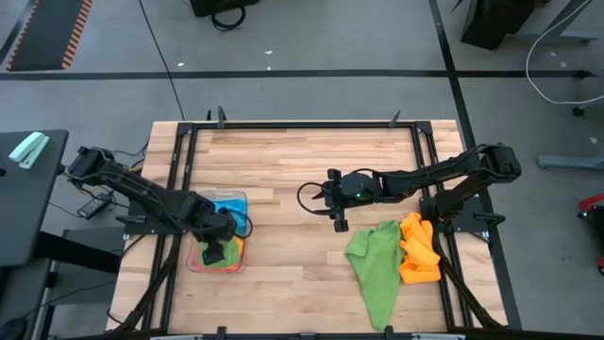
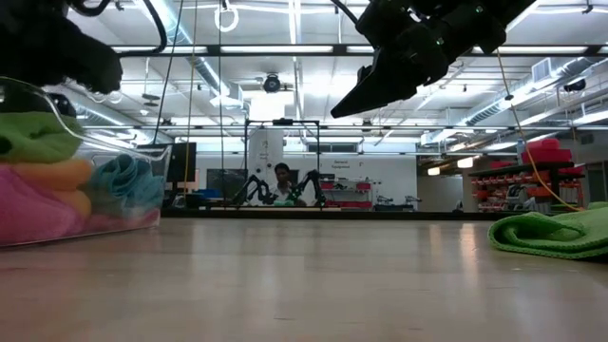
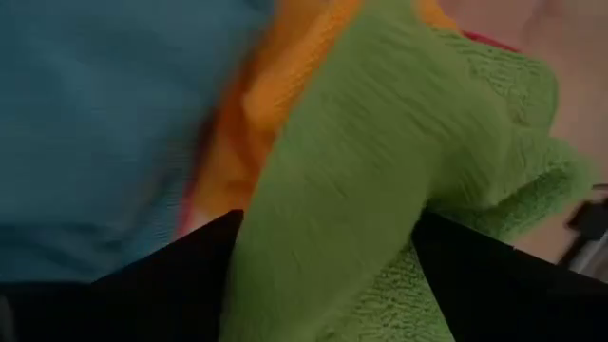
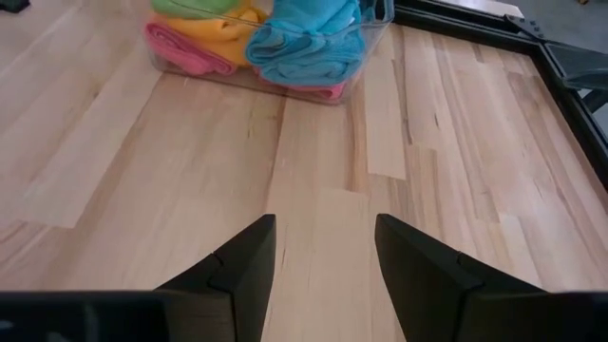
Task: Fold microfiber towels
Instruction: Put the left green microfiber cloth into the transparent bin
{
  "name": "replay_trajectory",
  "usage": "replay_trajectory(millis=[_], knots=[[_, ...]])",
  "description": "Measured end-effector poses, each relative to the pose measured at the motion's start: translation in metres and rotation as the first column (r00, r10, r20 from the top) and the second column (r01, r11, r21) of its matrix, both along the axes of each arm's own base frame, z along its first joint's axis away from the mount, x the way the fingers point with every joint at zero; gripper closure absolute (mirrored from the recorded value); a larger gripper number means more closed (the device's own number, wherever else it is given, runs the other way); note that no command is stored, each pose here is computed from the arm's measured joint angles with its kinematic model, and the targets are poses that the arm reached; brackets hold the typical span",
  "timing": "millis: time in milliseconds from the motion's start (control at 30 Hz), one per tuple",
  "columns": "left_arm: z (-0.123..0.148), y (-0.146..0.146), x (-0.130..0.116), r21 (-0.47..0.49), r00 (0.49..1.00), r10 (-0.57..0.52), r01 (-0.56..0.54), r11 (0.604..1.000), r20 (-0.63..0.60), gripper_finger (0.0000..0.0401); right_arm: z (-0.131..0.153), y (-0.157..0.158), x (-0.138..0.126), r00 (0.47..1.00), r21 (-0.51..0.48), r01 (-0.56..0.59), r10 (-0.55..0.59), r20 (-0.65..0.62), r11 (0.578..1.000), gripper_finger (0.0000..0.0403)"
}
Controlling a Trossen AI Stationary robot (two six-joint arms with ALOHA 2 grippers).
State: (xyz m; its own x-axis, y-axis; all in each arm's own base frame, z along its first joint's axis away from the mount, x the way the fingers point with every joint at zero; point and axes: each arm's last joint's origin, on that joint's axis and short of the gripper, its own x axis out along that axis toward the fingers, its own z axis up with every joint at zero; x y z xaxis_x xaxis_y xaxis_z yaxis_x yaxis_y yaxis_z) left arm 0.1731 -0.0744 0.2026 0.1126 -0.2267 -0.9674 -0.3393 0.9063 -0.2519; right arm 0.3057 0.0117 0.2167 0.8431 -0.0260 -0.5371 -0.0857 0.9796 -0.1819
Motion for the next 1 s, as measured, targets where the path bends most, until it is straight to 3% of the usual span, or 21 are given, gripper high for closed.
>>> replay_trajectory(millis=[167, 300, 533, 700, 1000], knots=[[0.014, 0.002, 0.002, 0.120, 0.999, -0.041, 0.037, 0.992, 0.031, 0.0109, 0.000, 0.000, 0.000, 1.000, 0.001, 0.001, -0.001, 0.002, 1.000, 0.0213], [0.011, -0.002, 0.007, 0.118, 0.995, -0.069, 0.061, 0.991, 0.069, 0.0114, 0.000, 0.000, 0.000, 1.000, 0.002, 0.001, -0.001, -0.001, 1.000, 0.0213], [0.000, -0.005, 0.014, 0.151, 0.994, -0.107, 0.109, 0.983, -0.017, 0.0115, -0.001, 0.000, 0.000, 1.000, 0.002, 0.001, -0.001, -0.008, 1.000, 0.0213], [0.011, -0.005, 0.017, 0.198, 0.989, -0.102, 0.122, 0.972, -0.109, 0.0115, -0.001, 0.000, 0.000, 1.000, 0.002, 0.001, -0.001, -0.006, 1.000, 0.0213], [0.033, -0.014, 0.029, 0.217, 0.988, -0.124, 0.141, 0.966, -0.089, 0.0115, 0.000, 0.000, 0.000, 1.000, 0.004, 0.002, -0.002, 0.001, 1.000, 0.0213]])
